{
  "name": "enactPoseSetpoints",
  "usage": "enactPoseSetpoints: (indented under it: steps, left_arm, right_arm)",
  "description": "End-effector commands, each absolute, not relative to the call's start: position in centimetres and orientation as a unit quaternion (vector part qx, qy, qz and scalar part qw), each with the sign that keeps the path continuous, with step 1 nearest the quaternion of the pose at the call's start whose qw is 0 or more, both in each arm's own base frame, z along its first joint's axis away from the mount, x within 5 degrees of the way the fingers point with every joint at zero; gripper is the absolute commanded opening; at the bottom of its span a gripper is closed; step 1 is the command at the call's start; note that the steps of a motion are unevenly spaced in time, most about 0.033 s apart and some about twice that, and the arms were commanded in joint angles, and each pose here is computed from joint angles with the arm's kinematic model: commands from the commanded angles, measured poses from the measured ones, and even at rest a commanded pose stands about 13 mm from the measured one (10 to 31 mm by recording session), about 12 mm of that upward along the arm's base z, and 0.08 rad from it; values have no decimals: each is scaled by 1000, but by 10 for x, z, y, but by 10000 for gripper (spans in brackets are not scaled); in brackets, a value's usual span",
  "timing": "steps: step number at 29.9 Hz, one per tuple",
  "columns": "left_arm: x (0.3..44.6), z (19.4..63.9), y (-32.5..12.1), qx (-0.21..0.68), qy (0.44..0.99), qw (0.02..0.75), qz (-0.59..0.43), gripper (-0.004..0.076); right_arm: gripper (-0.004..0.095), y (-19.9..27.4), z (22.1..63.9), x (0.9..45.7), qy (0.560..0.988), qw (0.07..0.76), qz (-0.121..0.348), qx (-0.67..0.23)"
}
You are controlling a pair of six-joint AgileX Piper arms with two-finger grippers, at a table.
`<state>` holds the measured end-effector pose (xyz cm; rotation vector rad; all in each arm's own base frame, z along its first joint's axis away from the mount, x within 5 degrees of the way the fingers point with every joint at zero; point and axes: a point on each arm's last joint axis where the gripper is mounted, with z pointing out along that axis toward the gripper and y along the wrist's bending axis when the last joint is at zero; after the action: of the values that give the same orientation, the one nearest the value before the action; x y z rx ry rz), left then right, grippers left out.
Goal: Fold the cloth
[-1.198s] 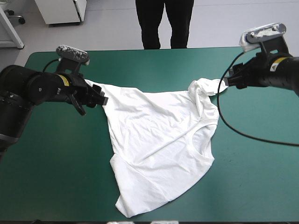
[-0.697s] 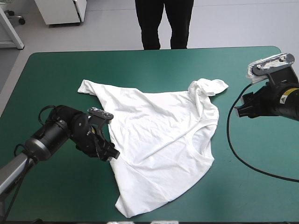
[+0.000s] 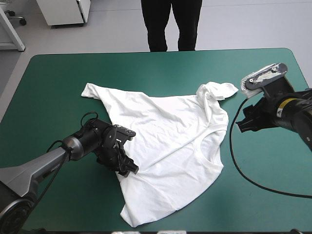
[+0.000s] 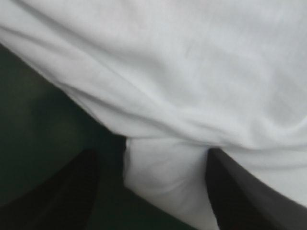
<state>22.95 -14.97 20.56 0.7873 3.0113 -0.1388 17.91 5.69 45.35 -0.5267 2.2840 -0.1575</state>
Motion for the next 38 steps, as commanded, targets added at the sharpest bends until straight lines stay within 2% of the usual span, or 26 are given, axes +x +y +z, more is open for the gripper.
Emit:
enactPoseSetpoints:
  steps: [1, 4, 7, 10, 14, 18, 27, 32, 36, 38]
  left_arm:
    - [233, 202, -158, 248, 966, 29, -70, 367]
    - [235, 199, -159, 257, 963, 32, -70, 188]
    - [238, 195, -160, 261, 962, 37, -68, -4]
    - [238, 195, -160, 265, 961, 40, -68, -9]
    - [238, 195, -161, 272, 959, 41, -69, -9]
    - [238, 195, -161, 271, 959, 40, -69, -9]
    - [238, 195, -161, 271, 959, 40, -69, -9]
    - [238, 195, -161, 271, 959, 40, -69, -9]
    - [237, 195, -160, 271, 960, 35, -68, -9]
    - [237, 195, -160, 270, 960, 32, -68, -9]
  right_arm:
    - [644, 52, 437, 187, 899, 383, -105, -183]
    - [645, 59, 403, 206, 923, 324, -106, -179]
    - [644, 71, 383, 234, 928, 322, -83, -168]
    - [644, 84, 367, 263, 927, 328, -73, -164]
    - [644, 93, 337, 296, 943, 281, -82, -161]
    - [644, 98, 306, 323, 958, 241, -56, -143]
    - [614, 95, 263, 353, 968, 202, -58, -134]
    - [564, 99, 243, 361, 971, 185, -53, -143]
    - [463, 101, 219, 365, 978, 142, -55, -141]
    - [421, 100, 210, 367, 983, 126, -42, -128]
